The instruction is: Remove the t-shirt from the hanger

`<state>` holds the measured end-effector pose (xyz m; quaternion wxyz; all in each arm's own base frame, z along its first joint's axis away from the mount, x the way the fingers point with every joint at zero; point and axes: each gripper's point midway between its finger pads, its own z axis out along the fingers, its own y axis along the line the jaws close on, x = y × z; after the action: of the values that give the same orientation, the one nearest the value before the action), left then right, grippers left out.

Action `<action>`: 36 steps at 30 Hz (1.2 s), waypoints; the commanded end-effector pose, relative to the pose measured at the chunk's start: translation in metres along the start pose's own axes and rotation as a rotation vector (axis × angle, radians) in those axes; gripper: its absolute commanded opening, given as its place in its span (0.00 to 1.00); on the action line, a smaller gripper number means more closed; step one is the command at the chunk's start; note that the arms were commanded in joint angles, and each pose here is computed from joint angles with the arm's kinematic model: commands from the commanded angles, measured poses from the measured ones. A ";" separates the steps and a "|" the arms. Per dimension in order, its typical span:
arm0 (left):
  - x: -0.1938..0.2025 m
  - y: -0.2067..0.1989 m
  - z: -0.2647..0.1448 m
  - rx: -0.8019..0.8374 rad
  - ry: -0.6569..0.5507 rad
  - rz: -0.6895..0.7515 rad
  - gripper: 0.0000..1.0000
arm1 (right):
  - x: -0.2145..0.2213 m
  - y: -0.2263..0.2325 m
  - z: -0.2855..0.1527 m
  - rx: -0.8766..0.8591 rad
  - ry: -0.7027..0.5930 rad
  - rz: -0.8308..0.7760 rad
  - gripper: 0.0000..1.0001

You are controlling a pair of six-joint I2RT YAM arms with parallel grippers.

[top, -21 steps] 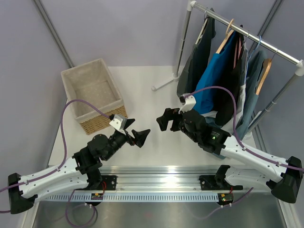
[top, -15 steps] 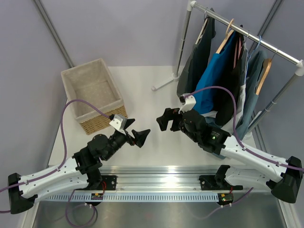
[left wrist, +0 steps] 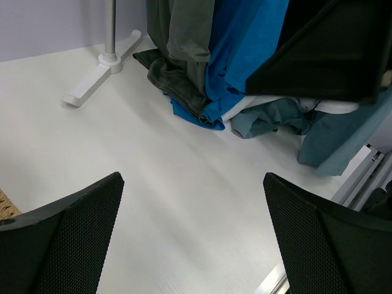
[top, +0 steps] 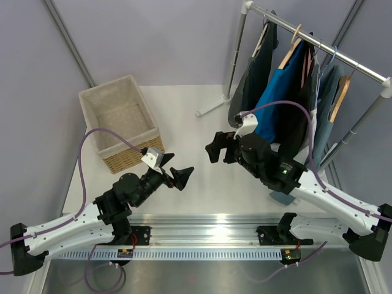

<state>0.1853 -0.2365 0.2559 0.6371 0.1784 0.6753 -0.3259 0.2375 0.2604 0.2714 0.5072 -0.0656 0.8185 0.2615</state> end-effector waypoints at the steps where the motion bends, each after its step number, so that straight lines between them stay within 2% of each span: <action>1: -0.020 -0.004 -0.001 0.014 -0.065 -0.014 0.99 | -0.054 -0.010 -0.043 0.058 -0.114 -0.017 0.99; 5: -0.019 -0.003 -0.001 0.008 -0.069 -0.013 0.99 | -0.106 -0.026 -0.090 0.114 -0.266 0.022 0.99; 7: -0.017 -0.003 0.000 0.007 -0.062 -0.009 0.99 | -0.117 -0.040 -0.108 0.170 -0.292 0.004 1.00; 8: -0.017 -0.003 0.001 0.008 -0.059 -0.008 0.99 | -0.136 -0.050 -0.123 0.224 -0.344 0.018 1.00; 10: -0.016 -0.003 0.002 0.009 -0.056 -0.008 0.99 | -0.142 -0.068 -0.139 0.310 -0.357 -0.011 1.00; 14: -0.015 -0.005 0.003 0.013 -0.052 -0.010 0.99 | -0.167 -0.106 -0.176 0.522 -0.465 -0.021 0.99; 20: -0.014 -0.007 0.004 0.024 -0.047 -0.011 0.99 | -0.168 -0.149 -0.220 0.761 -0.527 0.020 1.00; 28: -0.013 -0.013 0.005 0.051 -0.034 -0.013 0.99 | -0.162 -0.169 -0.234 0.908 -0.560 -0.014 1.00; 36: -0.009 -0.015 0.008 0.057 -0.018 -0.008 0.99 | -0.154 -0.174 -0.231 0.911 -0.578 -0.018 1.00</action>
<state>0.1838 -0.2457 0.2444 0.6220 0.1990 0.6838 -0.3254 0.1950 -0.0183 0.4155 0.6842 0.1977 0.6936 -0.1081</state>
